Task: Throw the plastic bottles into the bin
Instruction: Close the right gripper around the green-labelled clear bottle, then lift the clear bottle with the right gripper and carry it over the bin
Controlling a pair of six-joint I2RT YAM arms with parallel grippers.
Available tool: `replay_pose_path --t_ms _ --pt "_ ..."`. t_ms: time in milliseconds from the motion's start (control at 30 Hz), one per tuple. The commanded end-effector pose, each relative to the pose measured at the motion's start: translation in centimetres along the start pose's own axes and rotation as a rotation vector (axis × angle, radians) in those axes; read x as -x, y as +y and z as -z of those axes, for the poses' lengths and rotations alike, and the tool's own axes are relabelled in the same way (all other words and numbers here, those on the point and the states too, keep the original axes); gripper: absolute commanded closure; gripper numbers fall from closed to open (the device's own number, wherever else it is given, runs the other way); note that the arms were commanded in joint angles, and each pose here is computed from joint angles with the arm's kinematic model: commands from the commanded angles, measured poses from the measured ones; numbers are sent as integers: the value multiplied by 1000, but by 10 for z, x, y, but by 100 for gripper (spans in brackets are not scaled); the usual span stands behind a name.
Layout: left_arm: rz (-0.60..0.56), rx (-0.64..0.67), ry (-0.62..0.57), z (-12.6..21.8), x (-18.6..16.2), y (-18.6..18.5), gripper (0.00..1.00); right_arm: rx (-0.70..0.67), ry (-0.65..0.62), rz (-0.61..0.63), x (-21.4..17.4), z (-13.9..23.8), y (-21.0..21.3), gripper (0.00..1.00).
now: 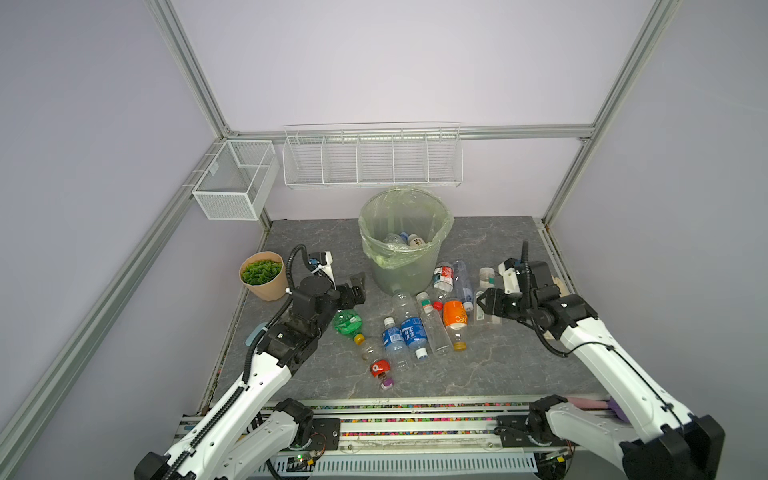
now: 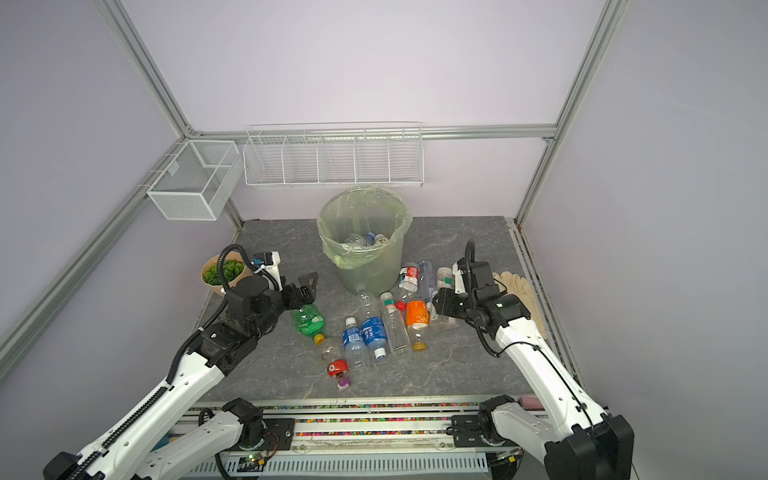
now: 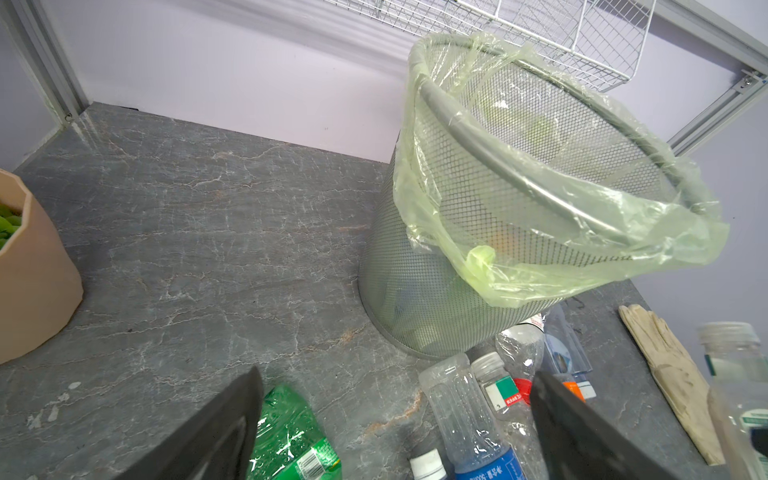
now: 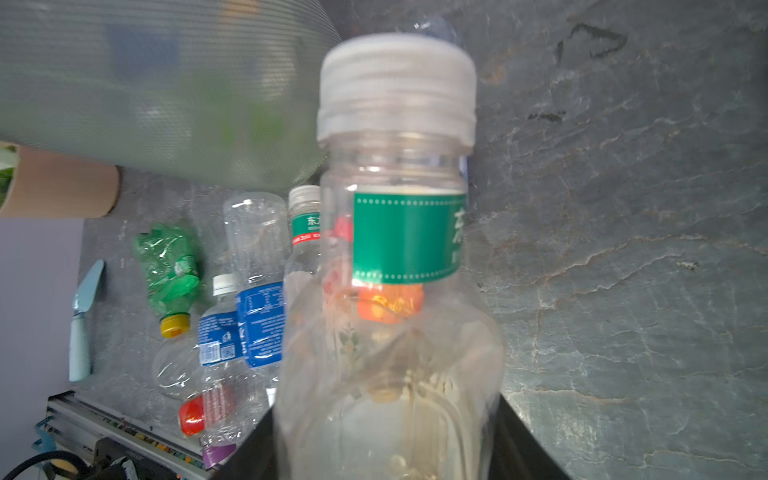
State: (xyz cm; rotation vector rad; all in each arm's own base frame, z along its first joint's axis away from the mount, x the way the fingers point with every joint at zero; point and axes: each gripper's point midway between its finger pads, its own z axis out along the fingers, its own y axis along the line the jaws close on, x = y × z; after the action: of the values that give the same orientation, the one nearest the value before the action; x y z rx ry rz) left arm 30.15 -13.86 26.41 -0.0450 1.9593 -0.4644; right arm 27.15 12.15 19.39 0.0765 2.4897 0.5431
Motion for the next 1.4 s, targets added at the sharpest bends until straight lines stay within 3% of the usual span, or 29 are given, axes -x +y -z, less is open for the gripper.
replay_pose_path --t_ms 0,467,1367 --pt "32 -5 10 -5 -4 1 1 50 -63 52 8 22 12 93" --pt "51 5 44 -4 -14 6 1 145 -247 152 59 74 51 93" --pt "86 24 134 -6 -52 19 1 355 -320 258 128 89 148 93"
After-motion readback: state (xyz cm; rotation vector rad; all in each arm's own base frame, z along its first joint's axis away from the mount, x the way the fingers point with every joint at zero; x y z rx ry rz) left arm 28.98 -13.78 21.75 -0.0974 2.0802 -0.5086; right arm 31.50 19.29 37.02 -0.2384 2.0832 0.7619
